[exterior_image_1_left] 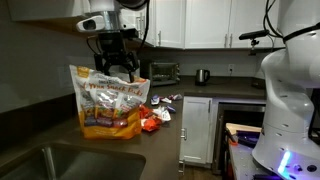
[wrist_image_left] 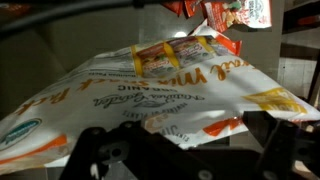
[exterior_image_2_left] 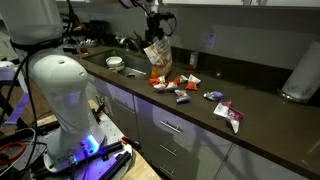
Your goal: Remove two small packets from the pack on the countertop
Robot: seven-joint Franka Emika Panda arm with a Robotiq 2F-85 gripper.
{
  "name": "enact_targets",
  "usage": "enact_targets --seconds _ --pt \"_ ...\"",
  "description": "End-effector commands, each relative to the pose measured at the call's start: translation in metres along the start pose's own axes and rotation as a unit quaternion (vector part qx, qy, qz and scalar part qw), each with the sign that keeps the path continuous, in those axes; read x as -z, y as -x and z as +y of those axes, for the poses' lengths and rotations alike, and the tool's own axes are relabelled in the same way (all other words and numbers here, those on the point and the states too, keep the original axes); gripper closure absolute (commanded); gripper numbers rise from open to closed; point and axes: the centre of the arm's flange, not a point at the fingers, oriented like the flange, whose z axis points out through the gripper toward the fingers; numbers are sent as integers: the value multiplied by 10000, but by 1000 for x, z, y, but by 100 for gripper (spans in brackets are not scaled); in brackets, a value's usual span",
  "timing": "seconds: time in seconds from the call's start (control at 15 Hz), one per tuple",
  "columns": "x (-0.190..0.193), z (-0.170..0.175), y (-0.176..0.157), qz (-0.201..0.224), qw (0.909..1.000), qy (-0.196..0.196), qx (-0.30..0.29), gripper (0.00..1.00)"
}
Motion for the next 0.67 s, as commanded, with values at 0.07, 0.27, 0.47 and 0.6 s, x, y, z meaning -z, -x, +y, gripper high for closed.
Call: enact_targets --seconds 0.07,0.27,0.47,0.6 --pt "0 -4 2 -213 9980 12 598 0" --pt "0 -4 2 -241 9965 37 796 0" --pt "-3 -4 1 -184 9949 50 992 0" --pt "-6 -5 0 -134 9937 61 1114 0"
